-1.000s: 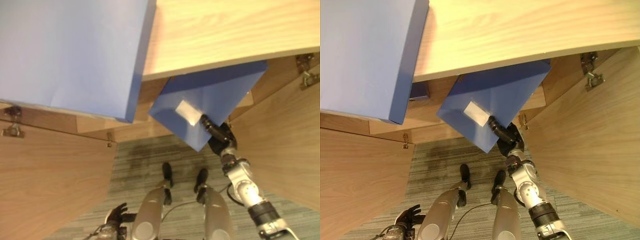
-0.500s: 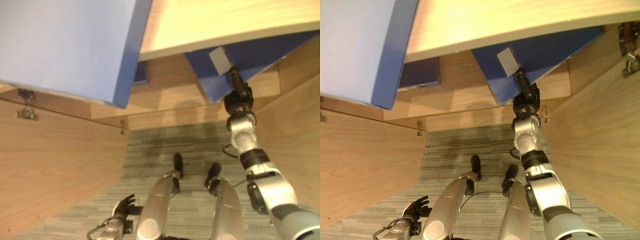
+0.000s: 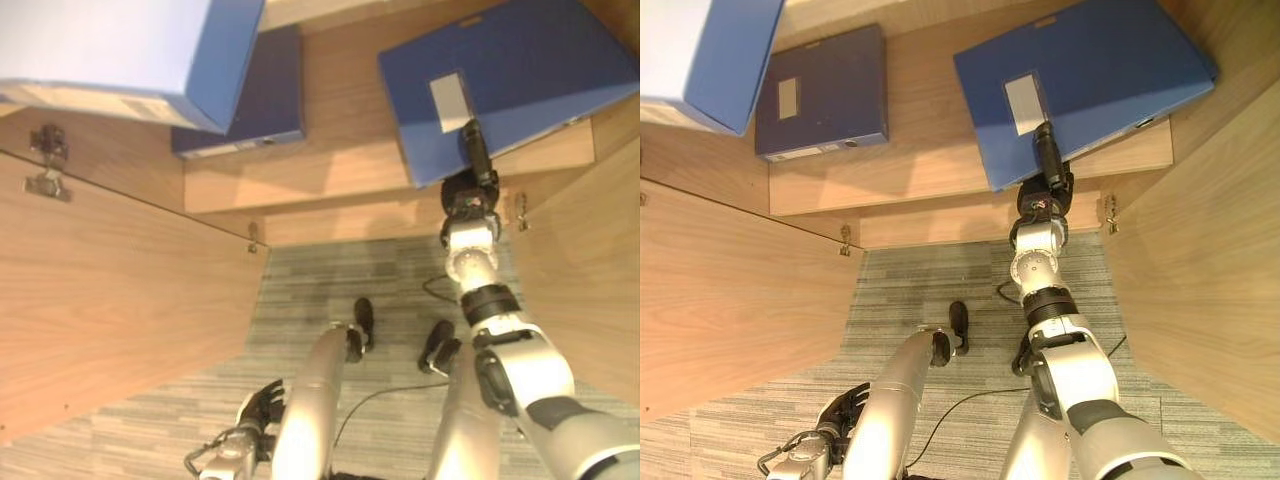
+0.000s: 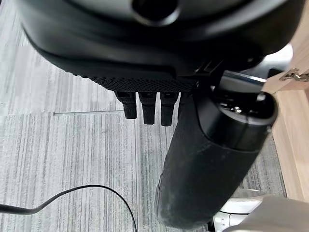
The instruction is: Put the empty folder in the office cabinet
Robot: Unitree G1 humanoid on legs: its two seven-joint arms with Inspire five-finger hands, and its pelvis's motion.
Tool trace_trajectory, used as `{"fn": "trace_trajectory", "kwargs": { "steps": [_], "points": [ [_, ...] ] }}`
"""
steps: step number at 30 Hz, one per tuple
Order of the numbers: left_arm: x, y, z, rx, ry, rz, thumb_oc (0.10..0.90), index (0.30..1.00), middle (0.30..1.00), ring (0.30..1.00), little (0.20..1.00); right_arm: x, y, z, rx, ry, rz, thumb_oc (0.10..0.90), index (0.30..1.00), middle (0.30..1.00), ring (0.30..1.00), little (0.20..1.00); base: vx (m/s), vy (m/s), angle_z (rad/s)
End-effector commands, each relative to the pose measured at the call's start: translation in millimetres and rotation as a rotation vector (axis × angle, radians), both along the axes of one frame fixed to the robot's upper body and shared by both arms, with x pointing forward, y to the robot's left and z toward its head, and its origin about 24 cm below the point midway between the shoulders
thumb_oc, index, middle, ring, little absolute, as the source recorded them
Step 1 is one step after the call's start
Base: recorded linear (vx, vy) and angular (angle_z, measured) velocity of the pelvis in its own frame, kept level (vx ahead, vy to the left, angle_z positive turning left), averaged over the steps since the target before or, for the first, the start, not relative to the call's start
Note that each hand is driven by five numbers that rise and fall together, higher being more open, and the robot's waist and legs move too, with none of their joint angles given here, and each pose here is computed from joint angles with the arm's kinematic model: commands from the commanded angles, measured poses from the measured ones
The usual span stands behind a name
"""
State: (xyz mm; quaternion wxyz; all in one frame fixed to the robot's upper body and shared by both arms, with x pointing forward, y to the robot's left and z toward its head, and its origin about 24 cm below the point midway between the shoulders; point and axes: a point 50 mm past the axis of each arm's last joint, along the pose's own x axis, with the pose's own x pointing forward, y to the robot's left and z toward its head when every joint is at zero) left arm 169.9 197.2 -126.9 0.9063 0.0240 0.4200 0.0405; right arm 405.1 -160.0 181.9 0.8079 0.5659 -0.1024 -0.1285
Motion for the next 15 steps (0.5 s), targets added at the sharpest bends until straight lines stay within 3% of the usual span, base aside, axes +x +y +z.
{"fn": "trace_trajectory", "kwargs": {
  "steps": [1,5,15],
  "points": [
    [-28,16,-4,0.069,0.051,-0.020,0.800,0.900,0.900,0.900,0.900,-19,0,133,-0.050,-0.491,-0.060,0.400,0.300,0.300,0.300,0.300,0.00,0.000,0.00],
    [-30,17,-3,0.072,0.054,-0.032,0.800,0.900,0.900,0.900,0.900,-34,-7,162,0.013,-0.603,-0.115,0.400,0.300,0.300,0.300,0.300,0.01,0.003,0.06],
    [-29,22,-1,0.077,0.044,-0.040,0.800,0.900,0.900,0.900,0.900,-42,-37,181,-0.034,-0.637,-0.202,0.400,0.300,0.300,0.300,0.300,0.04,-0.011,0.11]
  ]
}}
